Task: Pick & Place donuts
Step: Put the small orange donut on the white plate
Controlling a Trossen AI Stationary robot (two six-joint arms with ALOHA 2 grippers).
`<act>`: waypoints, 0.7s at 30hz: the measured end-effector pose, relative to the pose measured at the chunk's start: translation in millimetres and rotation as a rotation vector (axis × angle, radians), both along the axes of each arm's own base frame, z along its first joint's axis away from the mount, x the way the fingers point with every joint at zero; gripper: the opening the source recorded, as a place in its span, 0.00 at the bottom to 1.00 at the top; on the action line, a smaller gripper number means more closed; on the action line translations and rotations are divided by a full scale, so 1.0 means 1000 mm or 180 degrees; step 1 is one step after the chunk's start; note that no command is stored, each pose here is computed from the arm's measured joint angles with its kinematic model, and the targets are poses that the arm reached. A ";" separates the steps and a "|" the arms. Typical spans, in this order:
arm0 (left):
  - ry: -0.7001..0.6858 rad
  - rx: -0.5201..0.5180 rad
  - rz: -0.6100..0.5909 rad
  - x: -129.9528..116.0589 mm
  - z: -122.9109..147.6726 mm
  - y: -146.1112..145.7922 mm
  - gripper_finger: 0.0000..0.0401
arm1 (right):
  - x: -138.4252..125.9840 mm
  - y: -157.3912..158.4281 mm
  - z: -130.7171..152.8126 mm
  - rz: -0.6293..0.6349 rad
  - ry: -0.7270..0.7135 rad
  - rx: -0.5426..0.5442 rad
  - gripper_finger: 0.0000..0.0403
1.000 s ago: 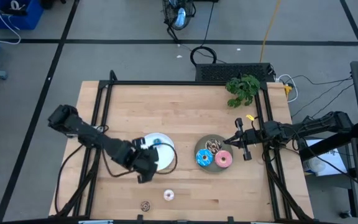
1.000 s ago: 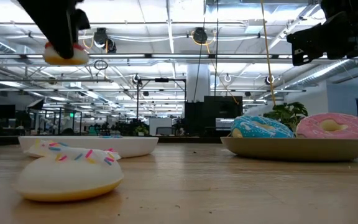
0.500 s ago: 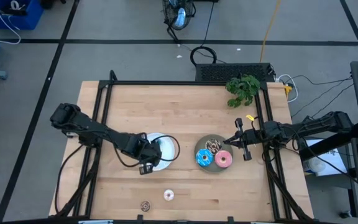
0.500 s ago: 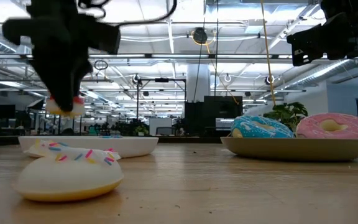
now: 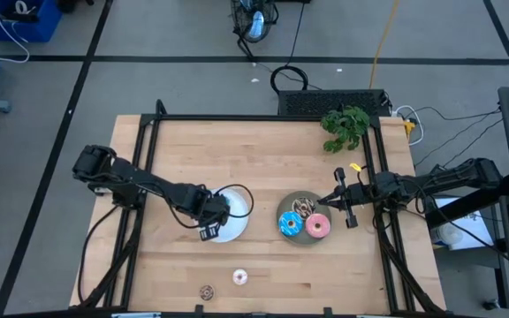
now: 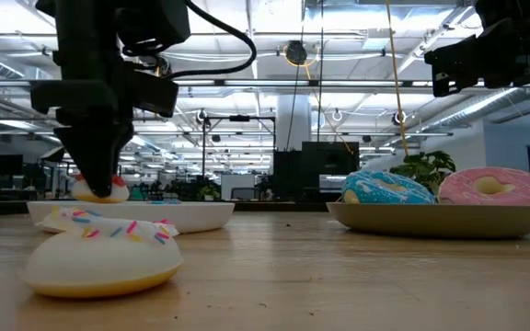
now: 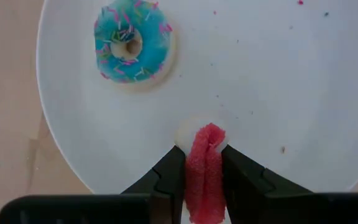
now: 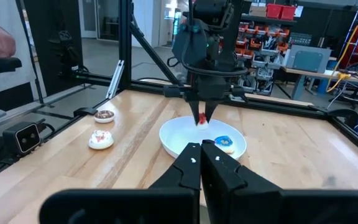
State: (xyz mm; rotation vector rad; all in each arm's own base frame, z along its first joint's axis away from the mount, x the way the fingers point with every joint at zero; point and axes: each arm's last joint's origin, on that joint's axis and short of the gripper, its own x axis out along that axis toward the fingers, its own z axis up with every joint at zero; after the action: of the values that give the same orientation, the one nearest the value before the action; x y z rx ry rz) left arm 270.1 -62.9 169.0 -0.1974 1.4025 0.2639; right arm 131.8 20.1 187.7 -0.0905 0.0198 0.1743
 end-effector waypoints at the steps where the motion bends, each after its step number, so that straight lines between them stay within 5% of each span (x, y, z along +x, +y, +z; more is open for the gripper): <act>1: -0.0010 0.0007 0.0009 0.000 0.000 0.001 0.23 | 0.000 0.000 0.000 0.0000 -0.0001 -0.0003 0.00; 16: -0.0080 0.0083 0.0041 -0.002 -0.009 0.003 0.24 | 0.000 0.000 0.000 -0.0001 0.0007 0.0049 0.00; 21: -0.0094 0.0044 0.0039 -0.002 -0.009 0.002 0.37 | 0.000 0.000 0.000 -0.0001 0.0007 0.0046 0.00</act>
State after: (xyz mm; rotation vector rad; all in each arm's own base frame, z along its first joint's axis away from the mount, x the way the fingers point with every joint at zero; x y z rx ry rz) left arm 268.5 -60.5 159.8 -0.1977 1.3703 0.2797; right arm 131.8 20.1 187.7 -0.0760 0.0207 0.1741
